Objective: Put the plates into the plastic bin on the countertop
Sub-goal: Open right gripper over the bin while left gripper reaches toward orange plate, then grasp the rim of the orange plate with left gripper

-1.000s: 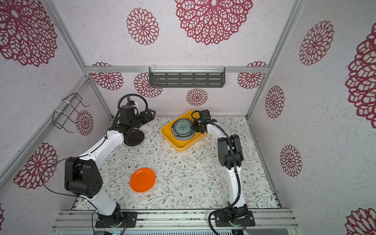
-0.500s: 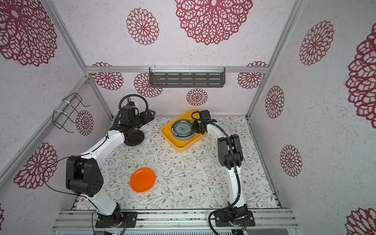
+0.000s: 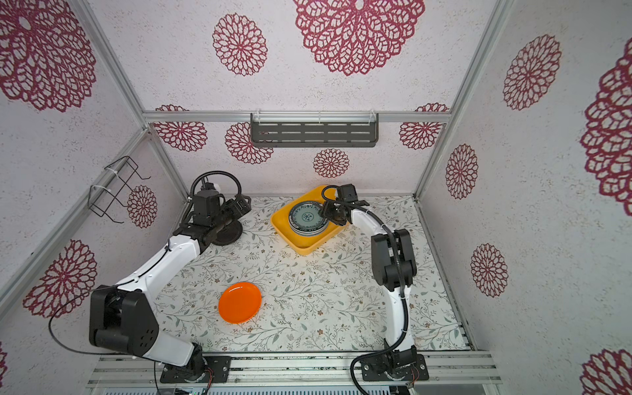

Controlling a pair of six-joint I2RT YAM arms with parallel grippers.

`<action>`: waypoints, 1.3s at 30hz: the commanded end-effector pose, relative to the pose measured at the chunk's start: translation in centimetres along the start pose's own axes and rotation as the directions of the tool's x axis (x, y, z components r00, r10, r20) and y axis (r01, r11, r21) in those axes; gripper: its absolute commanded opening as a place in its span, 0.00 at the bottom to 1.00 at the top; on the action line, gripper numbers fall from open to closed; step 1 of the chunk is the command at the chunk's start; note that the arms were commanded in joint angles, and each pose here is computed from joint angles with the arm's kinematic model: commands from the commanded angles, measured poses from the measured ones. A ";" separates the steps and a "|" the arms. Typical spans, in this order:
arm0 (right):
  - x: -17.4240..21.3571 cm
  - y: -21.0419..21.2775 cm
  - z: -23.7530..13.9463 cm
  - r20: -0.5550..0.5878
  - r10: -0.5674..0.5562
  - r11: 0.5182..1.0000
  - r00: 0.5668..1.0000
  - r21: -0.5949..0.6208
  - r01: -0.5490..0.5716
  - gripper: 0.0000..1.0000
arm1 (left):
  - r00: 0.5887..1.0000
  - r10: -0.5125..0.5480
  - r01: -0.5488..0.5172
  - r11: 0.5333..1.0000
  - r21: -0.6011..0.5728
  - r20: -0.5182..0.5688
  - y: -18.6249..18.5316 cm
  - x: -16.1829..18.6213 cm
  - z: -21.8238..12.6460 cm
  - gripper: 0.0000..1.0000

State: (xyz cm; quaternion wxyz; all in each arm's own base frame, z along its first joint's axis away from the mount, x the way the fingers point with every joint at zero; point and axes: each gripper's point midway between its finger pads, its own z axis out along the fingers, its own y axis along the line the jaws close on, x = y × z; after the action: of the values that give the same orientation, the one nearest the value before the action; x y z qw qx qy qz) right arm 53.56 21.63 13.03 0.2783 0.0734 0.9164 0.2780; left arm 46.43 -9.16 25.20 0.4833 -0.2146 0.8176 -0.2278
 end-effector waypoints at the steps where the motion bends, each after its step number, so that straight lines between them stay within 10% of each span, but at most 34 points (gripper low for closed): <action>1: -2.2 2.9 -4.3 0.096 -0.089 0.994 0.991 -0.058 0.095 0.70 | 0.997 -0.049 0.053 0.996 -0.072 0.062 2.0 -0.5 -2.3 0.97; 23: 4.5 4.4 -16.3 0.164 -0.137 0.972 0.977 -0.167 0.164 0.99 | 0.882 -0.468 0.352 0.743 -0.569 -0.065 17.1 15.0 -14.0 0.97; 39: 11.0 1.3 -23.0 0.230 -0.098 0.982 0.968 -0.134 0.131 0.99 | 0.843 -0.512 0.333 0.734 -0.592 -0.162 18.7 22.1 -14.7 0.97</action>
State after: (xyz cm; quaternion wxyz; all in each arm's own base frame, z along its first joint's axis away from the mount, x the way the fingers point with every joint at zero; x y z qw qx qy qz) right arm 32.49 16.04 23.85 0.3831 0.0137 0.8632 0.3285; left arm 20.85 -3.78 5.36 0.1950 -0.4803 0.8489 -0.1035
